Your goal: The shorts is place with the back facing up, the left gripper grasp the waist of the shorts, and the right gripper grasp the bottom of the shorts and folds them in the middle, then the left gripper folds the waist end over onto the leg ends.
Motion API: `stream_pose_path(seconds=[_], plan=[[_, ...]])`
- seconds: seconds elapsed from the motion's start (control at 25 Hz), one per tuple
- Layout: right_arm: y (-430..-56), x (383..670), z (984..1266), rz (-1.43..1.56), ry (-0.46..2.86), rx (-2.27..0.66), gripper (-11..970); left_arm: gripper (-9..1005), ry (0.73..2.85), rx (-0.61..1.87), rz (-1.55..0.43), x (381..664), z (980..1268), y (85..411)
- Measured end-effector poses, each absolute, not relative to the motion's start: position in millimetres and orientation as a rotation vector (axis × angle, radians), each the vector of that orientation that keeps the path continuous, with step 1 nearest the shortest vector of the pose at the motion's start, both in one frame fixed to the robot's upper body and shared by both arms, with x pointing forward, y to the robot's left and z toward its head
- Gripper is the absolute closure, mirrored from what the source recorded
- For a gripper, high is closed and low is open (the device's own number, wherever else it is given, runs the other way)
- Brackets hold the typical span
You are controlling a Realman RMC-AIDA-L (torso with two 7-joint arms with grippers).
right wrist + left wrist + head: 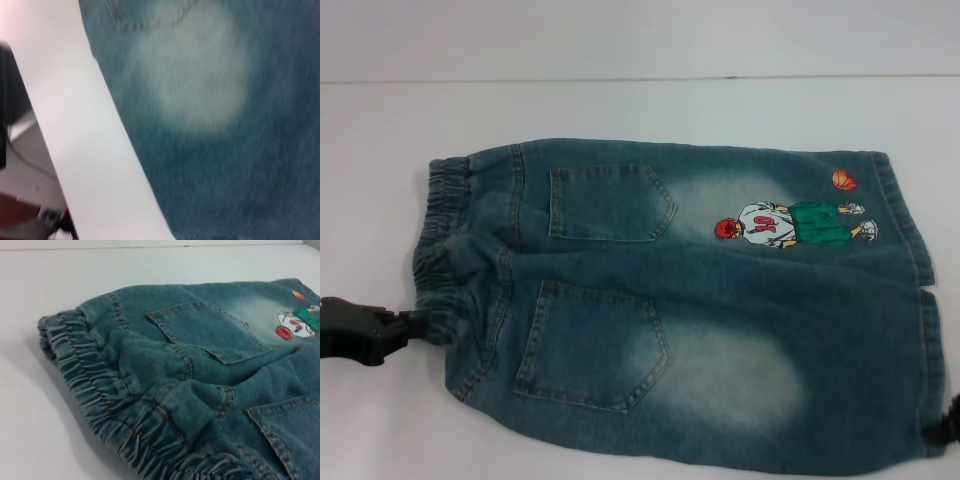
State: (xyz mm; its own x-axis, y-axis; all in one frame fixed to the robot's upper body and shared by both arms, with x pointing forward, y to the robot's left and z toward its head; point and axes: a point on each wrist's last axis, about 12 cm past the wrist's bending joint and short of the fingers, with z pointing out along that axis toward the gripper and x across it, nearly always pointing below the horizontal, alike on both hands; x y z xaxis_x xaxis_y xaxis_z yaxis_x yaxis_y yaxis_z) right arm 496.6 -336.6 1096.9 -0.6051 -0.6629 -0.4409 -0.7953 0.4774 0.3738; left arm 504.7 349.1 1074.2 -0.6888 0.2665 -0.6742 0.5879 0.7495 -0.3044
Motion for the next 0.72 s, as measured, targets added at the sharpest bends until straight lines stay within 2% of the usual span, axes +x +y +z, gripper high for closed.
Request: stream_pose_path(seconds=[0.4,0.72], plan=[[-357.9,502.8,1132.3,0.72,2.088,-1.034,941,938,2.297,0.473,-0.749,515.7,1086.3,348.0],[-360.0,518.6,1132.8,0.655,1.942,-0.845,941,939,2.279,0.289,-0.717,525.7,1090.8,354.8]])
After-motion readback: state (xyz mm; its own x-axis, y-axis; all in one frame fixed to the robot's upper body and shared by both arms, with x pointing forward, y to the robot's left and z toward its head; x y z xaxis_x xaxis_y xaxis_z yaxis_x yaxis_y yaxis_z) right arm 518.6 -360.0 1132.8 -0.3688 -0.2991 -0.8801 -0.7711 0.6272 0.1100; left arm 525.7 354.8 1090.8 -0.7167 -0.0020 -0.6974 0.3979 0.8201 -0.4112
